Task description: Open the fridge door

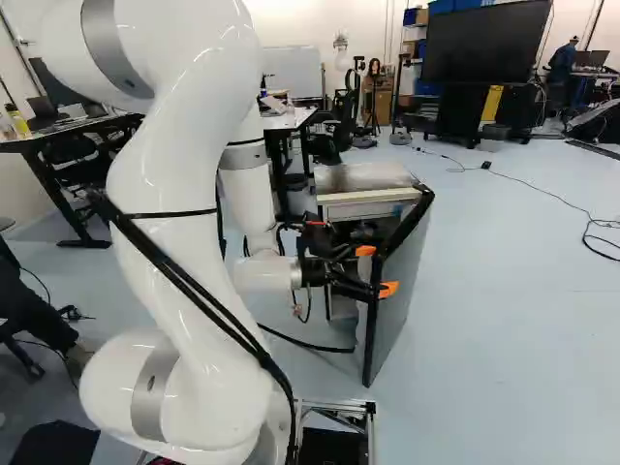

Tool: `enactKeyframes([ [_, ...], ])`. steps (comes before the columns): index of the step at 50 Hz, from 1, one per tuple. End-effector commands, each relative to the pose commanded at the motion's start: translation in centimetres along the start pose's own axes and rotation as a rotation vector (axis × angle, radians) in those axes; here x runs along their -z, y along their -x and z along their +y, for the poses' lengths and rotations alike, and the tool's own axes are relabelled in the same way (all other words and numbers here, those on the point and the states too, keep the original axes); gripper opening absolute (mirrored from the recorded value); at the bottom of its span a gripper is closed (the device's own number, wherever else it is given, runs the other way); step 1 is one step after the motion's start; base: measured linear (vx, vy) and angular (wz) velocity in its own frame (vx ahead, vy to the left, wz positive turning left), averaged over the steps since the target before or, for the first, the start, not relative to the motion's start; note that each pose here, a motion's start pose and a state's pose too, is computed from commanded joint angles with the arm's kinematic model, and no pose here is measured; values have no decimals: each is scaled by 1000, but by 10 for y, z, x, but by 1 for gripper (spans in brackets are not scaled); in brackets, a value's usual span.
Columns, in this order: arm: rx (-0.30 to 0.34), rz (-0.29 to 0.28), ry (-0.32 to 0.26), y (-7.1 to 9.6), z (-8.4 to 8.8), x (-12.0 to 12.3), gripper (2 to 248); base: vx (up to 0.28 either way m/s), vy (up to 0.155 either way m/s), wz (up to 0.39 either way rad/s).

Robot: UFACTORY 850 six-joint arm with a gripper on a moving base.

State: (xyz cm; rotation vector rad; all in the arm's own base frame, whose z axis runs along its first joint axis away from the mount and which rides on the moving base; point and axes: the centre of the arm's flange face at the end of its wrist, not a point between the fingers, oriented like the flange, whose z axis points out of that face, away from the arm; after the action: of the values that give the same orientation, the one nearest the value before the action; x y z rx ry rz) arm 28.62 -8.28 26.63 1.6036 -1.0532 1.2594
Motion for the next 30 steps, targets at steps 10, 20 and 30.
enactKeyframes([
  [10,-10,4,-9,-5,5,4,247,0,0,0],
  [20,-42,15,-13,-16,7,7,247,0,0,0],
  [30,-51,17,-14,-19,8,7,247,0,0,0],
])
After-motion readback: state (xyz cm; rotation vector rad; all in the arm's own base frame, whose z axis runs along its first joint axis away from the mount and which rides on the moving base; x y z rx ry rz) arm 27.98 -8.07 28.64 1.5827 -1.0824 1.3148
